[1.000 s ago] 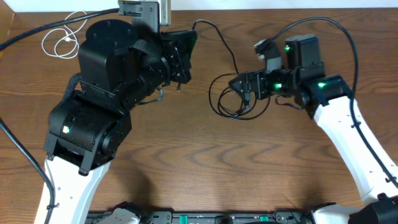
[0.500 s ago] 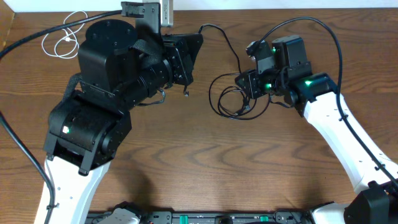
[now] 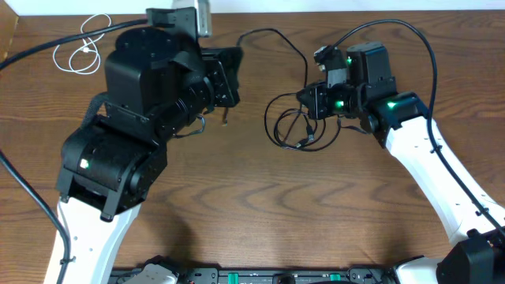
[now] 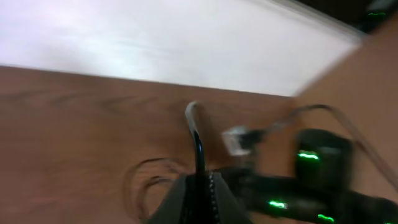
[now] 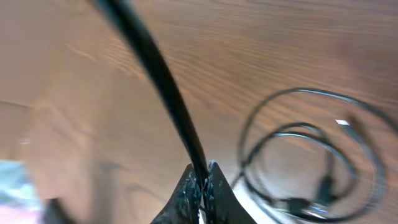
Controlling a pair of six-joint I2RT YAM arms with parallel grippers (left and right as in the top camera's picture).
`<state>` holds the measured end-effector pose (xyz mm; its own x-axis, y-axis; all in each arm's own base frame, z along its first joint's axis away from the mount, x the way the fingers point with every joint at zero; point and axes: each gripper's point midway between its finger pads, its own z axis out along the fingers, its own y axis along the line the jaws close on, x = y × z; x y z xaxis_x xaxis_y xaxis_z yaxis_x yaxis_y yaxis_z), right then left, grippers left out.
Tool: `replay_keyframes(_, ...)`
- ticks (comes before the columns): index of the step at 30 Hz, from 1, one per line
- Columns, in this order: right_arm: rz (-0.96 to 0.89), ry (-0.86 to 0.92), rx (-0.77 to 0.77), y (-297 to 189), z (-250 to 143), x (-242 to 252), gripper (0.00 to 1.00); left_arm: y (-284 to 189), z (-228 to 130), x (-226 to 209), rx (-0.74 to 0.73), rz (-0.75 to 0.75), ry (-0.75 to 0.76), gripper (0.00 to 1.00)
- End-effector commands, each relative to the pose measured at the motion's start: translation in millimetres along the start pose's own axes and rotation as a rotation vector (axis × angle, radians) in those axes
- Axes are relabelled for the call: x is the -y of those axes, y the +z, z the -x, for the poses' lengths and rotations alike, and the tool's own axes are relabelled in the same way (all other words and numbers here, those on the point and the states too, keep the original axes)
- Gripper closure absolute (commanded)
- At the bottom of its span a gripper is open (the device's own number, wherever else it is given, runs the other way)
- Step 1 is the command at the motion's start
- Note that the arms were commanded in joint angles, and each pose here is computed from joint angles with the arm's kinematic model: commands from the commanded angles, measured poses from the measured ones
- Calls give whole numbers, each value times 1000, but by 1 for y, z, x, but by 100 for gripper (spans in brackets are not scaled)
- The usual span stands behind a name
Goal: Untangle cables
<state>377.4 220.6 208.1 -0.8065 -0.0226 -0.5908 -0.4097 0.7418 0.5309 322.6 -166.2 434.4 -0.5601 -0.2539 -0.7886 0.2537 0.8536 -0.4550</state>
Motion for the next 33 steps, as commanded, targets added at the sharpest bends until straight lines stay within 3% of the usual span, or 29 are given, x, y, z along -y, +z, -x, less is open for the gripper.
replay_keyframes(1,208,157,9,-20,11,-37,99,8,6,-47,44,258,4,76)
replay_keyframes(3,282,182,30,-32,20,-50,99,16,-2,-53,9,287,11,64)
replay_keyframes(7,410,250,83,-63,42,-69,99,33,-17,-63,-66,325,15,53)
replay_keyframes(13,524,378,149,-109,68,-89,99,49,-36,-68,-154,332,19,52)
replay_keyframes(26,663,451,269,-146,107,-116,99,51,-64,20,-322,-209,192,51)
replay_keyframes(30,646,417,240,-140,98,-115,98,54,-56,17,-287,-184,201,51)
replay_keyframes(33,656,279,229,-139,89,-123,98,58,-48,7,-249,-115,177,51)
